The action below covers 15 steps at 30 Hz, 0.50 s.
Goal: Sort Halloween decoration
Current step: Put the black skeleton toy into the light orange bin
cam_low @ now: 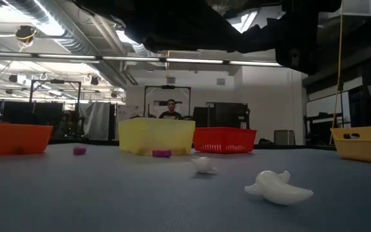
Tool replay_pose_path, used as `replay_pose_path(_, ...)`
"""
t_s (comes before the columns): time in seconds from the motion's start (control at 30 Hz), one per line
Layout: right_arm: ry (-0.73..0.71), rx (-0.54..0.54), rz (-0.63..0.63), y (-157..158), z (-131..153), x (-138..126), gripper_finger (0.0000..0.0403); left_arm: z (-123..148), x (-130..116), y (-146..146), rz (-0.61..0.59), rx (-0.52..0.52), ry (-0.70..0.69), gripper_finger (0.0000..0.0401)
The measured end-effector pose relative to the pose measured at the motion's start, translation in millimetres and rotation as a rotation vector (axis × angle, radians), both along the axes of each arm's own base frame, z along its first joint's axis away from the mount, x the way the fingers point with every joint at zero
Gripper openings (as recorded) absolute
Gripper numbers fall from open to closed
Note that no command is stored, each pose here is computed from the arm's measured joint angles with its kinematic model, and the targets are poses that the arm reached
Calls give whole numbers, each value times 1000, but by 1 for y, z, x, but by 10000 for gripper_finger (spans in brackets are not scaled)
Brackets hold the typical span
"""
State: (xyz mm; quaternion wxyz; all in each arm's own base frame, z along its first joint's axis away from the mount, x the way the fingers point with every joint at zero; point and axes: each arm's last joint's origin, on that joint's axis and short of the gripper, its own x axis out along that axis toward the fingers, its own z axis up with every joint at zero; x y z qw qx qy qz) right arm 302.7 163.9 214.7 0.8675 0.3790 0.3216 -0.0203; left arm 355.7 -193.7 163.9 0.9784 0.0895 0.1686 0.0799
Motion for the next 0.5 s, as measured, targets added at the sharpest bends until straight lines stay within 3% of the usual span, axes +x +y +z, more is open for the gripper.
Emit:
replay_pose_path(0.27, 5, 2, 6, 0, 0, 0, 90, 0, 0, 0, -4, -1, 1, 20)
replay_pose_path(0.5, 9, 1, 8, 0, -1, -1, 46, 0, 0, -1, -7, 0, 4, 20)
